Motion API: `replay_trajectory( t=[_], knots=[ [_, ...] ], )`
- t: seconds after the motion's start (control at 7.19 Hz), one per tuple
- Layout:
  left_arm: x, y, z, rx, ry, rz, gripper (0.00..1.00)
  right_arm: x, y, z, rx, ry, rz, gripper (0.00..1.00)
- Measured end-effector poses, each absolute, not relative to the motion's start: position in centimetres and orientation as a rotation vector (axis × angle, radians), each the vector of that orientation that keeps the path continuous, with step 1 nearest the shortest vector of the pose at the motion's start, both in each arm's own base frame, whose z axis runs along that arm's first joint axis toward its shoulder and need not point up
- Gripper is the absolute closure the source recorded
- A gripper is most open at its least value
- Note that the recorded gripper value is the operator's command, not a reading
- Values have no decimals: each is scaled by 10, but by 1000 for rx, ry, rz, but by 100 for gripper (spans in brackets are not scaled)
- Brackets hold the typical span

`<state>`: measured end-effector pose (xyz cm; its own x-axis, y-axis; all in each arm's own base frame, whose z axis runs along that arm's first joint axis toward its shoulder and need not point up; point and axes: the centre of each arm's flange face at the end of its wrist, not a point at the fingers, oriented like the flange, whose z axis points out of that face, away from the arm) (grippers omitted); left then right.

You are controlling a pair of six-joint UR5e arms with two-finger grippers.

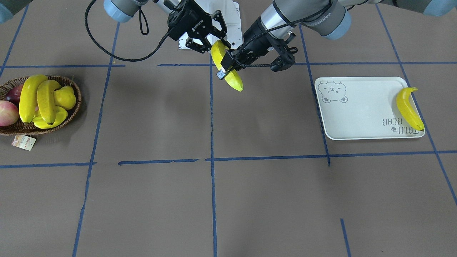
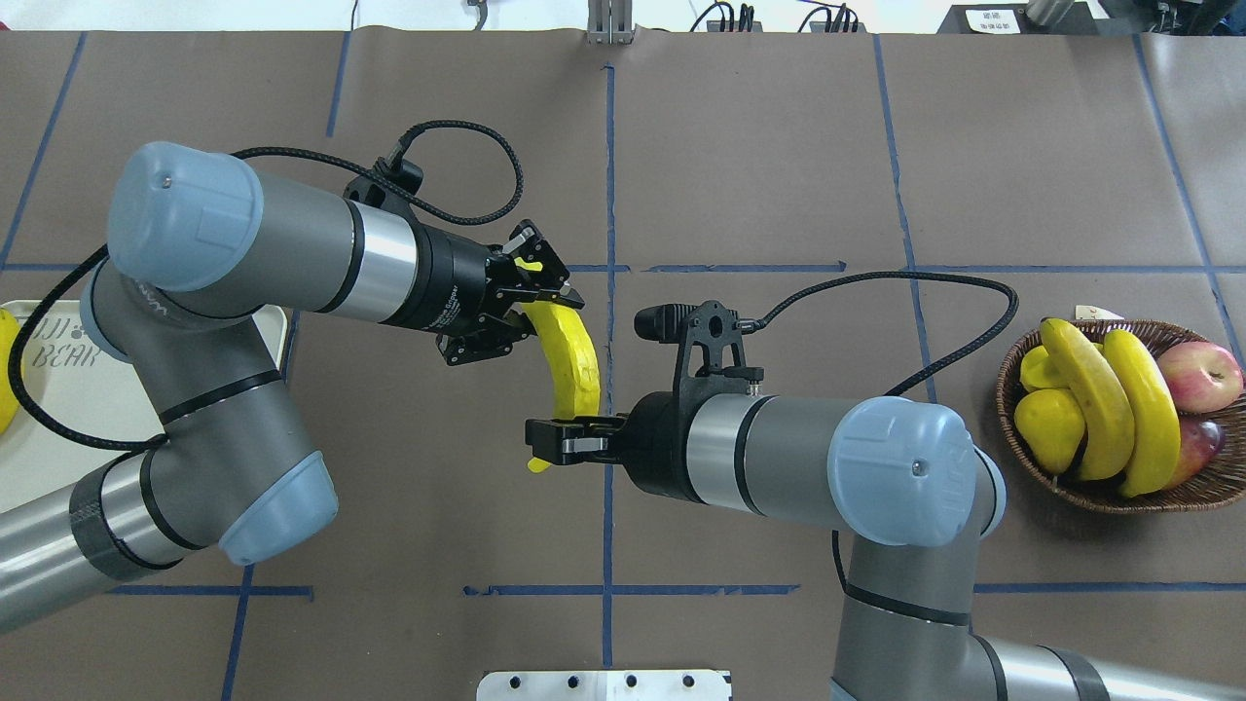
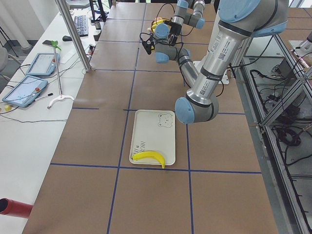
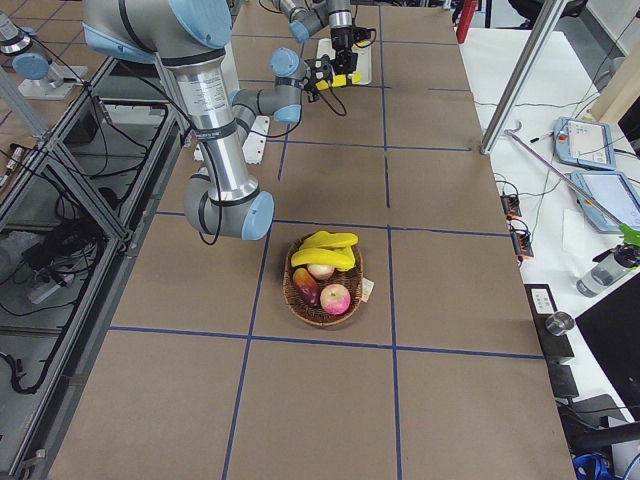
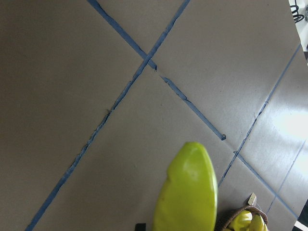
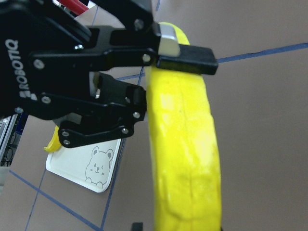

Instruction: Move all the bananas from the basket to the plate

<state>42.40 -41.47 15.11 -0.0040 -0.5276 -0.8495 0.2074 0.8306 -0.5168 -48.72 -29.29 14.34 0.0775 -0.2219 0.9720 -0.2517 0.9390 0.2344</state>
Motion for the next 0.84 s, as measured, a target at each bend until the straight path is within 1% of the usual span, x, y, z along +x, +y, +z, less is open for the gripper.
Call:
replay_trajectory(
  t=[0.42,0.84],
  knots=[
    [424,-415,158,-271,1453,-592,100,-473,-301,140,356,-1501,-1,1],
    [414,-421,193,-241,1359,-609,100,-423,-338,142,247,-1416,-34,1]
  ],
)
